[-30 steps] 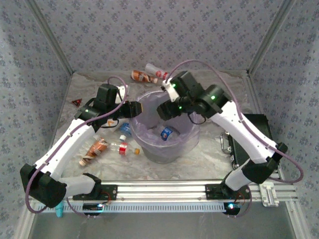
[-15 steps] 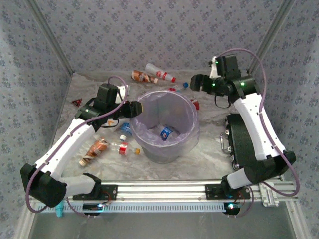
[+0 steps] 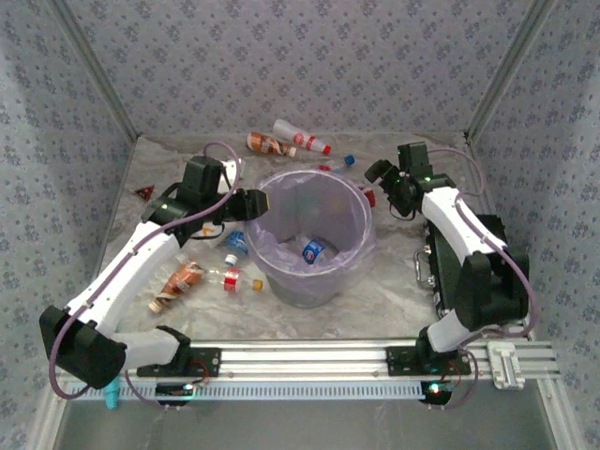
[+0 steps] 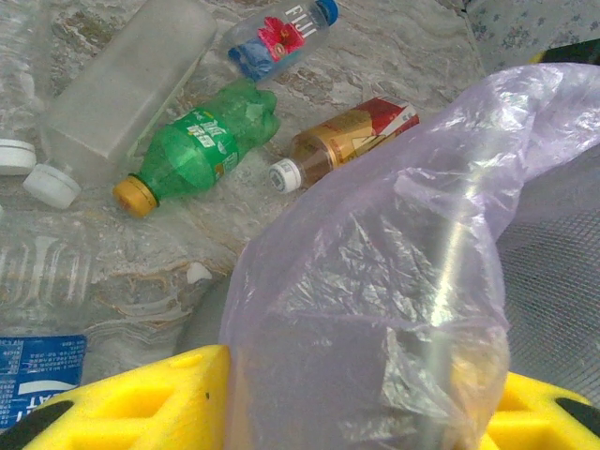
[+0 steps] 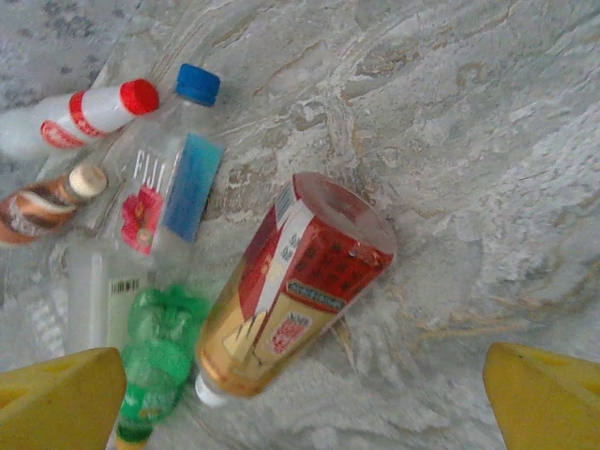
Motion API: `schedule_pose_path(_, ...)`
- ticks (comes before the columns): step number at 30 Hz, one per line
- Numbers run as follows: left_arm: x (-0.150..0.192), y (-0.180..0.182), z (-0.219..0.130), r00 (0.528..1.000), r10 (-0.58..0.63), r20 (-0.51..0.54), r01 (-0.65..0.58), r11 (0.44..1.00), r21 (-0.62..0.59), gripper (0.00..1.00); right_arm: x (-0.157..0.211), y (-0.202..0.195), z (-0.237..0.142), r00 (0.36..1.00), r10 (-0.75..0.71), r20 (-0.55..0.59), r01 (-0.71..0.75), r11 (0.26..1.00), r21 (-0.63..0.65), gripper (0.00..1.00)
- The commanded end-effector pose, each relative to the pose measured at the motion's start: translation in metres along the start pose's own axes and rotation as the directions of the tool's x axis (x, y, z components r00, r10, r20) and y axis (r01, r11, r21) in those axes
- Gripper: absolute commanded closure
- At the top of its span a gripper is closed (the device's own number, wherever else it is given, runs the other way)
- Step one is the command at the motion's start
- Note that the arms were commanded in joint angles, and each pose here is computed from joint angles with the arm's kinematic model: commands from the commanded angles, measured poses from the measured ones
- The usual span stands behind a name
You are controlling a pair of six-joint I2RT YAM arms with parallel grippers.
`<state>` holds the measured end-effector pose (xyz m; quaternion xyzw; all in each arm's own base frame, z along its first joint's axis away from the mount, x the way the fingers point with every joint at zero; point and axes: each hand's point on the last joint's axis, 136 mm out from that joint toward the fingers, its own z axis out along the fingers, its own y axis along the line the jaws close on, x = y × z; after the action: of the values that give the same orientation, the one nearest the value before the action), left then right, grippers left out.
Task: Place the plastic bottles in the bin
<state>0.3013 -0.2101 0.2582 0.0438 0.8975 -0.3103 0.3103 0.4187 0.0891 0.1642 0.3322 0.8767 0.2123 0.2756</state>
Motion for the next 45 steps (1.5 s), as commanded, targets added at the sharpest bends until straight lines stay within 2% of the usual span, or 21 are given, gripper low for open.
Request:
schedule_pose_path(1,0.001,0.007,0.007,1.000,0.010,-0.015,-0.010,0.999,-0.034,0.51,-0.006,0.015,0.026,0.987,0.154,0.037,-0.150,0.986,-0.076,0.00)
schedule_pose_path(12,0.003,0.009,0.002,1.000,0.013,-0.014,-0.014,0.999,-0.048,0.51,0.038,0.004,0.103,0.972,0.228,-0.059,-0.230,0.973,-0.015,0.00)
schedule_pose_path(14,0.003,0.009,0.002,1.000,0.015,-0.013,-0.016,0.999,-0.047,0.51,0.034,0.013,0.108,0.972,0.228,-0.053,-0.229,0.973,-0.024,0.00)
schedule_pose_path(22,0.003,0.010,0.004,1.000,0.016,-0.017,-0.017,0.998,-0.055,0.51,0.041,0.000,0.131,0.964,0.263,-0.044,-0.262,0.965,0.012,0.00)
schedule_pose_path(27,0.003,0.011,0.003,1.000,0.017,-0.018,-0.018,0.998,-0.059,0.51,0.044,-0.003,0.139,0.963,0.267,-0.046,-0.266,0.964,0.016,0.00)
schedule_pose_path(33,0.002,0.011,0.002,1.000,0.019,-0.013,-0.020,0.998,-0.060,0.51,0.048,-0.011,0.143,0.966,0.254,-0.053,-0.252,0.967,0.039,0.06)
schedule_pose_path(41,0.001,0.009,0.004,1.000,0.023,-0.018,-0.024,0.998,-0.056,0.51,0.029,-0.011,0.127,0.972,0.235,0.000,-0.235,0.972,0.027,0.22)
schedule_pose_path(42,0.001,0.009,0.005,1.000,0.024,-0.019,-0.025,0.998,-0.053,0.51,0.035,-0.025,0.126,0.973,0.233,-0.006,-0.232,0.971,0.056,0.23)
schedule_pose_path(45,-0.002,0.006,0.006,1.000,0.019,-0.011,-0.019,0.999,-0.037,0.51,0.023,-0.026,0.113,0.973,0.230,0.017,-0.231,0.972,0.048,0.25)
